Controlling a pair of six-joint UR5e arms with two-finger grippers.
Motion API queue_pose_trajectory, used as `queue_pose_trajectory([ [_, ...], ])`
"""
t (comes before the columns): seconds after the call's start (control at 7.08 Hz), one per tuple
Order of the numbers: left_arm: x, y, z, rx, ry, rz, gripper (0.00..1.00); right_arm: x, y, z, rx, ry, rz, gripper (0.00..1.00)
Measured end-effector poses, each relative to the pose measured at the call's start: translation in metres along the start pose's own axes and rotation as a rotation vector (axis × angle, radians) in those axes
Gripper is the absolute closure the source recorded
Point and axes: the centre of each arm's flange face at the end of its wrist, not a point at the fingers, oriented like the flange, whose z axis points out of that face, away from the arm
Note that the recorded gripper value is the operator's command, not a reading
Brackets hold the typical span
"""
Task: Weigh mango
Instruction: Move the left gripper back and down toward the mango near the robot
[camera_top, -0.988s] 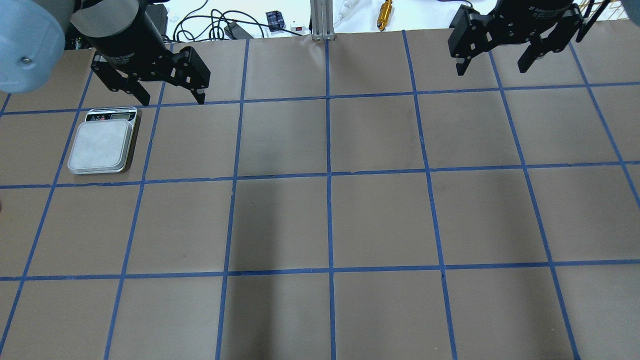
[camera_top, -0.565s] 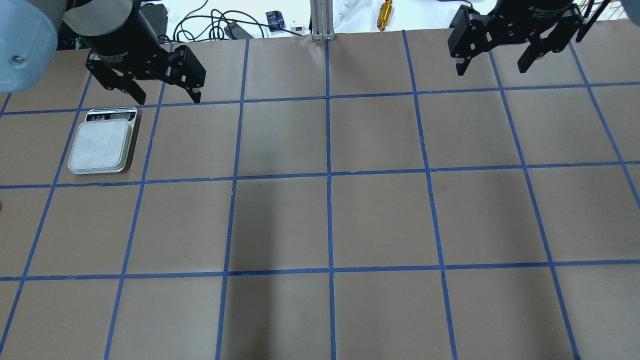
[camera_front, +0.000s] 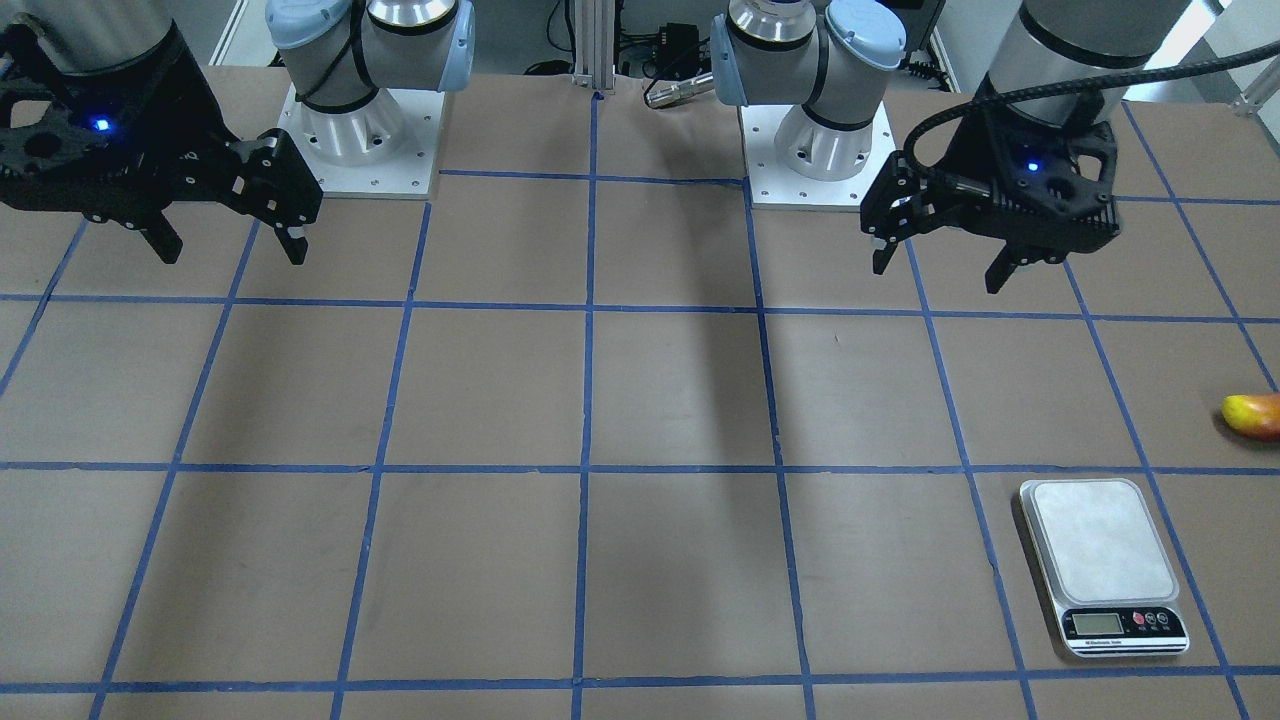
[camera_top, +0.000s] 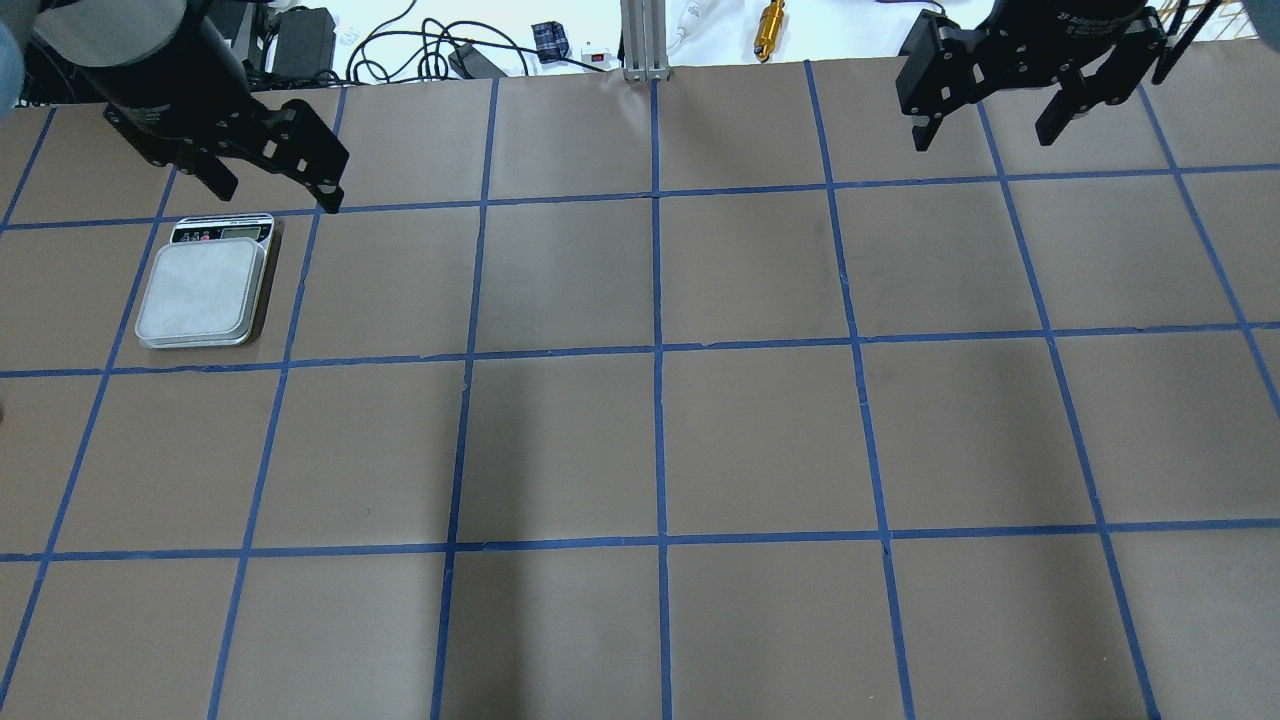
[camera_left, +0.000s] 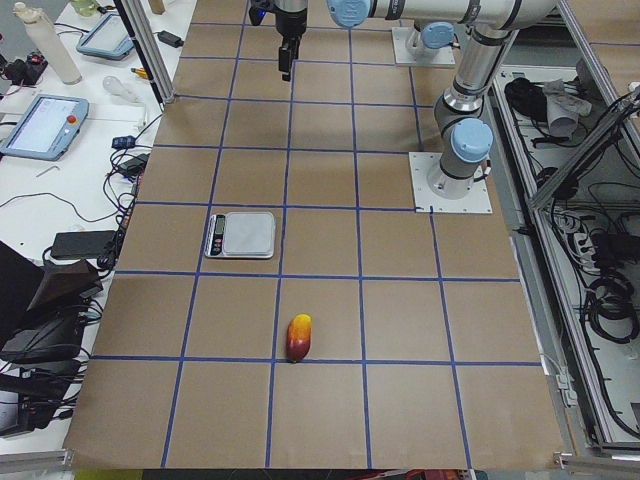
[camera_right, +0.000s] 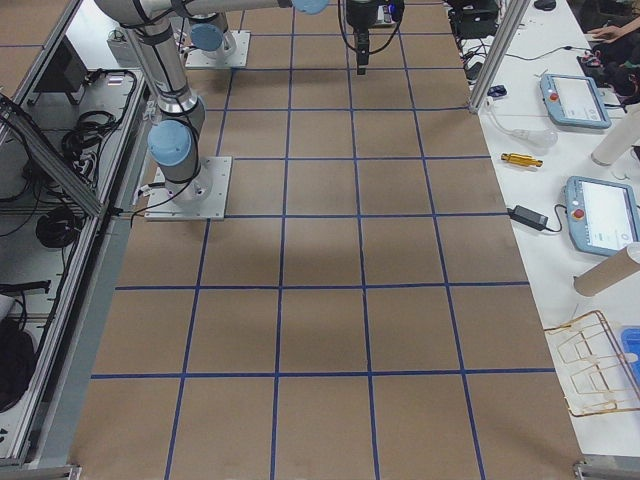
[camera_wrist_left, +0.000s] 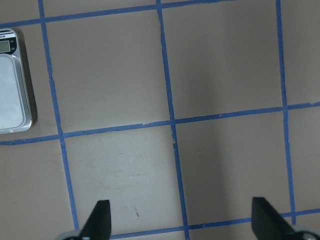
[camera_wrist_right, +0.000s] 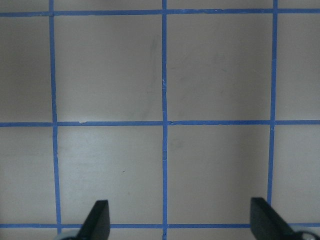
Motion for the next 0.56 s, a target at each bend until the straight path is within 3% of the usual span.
queue_pose_trajectory([
  [0.56,-0.158,0.04,-0.007,-0.03,-0.027,0.414,0.0,0.0,0.0,0.001,-0.001,0.0,0.0,0.0],
])
